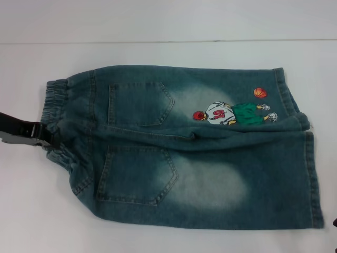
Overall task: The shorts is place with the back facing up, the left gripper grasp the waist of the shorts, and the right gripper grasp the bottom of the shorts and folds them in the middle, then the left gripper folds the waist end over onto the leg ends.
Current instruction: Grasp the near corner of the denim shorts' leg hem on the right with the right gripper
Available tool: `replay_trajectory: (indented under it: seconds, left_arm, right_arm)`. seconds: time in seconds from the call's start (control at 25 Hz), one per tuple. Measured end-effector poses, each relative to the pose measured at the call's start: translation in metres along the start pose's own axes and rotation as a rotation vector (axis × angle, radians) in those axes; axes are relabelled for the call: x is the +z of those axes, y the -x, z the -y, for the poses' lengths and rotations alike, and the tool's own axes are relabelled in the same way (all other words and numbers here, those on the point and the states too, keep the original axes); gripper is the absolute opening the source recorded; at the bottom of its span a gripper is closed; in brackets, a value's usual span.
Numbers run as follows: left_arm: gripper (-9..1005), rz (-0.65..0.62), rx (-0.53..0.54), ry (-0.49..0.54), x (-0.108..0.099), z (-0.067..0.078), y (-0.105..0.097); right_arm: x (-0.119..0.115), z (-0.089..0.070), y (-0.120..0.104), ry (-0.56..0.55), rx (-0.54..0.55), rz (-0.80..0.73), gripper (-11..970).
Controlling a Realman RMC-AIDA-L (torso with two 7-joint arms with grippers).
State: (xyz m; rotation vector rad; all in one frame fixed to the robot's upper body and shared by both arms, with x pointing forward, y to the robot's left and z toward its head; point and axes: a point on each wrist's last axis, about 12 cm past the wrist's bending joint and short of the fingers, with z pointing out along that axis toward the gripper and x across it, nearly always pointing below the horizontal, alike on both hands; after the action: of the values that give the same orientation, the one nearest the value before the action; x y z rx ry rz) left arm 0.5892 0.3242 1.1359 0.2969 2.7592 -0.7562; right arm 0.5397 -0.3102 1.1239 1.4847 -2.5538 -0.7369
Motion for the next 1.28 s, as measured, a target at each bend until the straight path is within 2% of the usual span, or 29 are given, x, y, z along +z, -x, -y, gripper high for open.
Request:
replay_trajectory:
  seconds: [0.44, 0.88, 1.28]
  left_arm:
    - [37, 0.003, 0.004, 0.001, 0.000, -0.001, 0.000]
    - [37, 0.000, 0.006, 0.000, 0.000, 0.000, 0.000]
    - [37, -0.002, 0.005, 0.001, 0.001, -0.001, -0.001]
  right_arm:
    - [0.003, 0.003, 0.010, -0.046, 0.020, -0.043, 768]
    - [0.010, 0.003, 0.021, -0.044, 0.004, -0.069, 752]
    - [0.010, 0.004, 0.023, -0.059, 0.006, -0.092, 738]
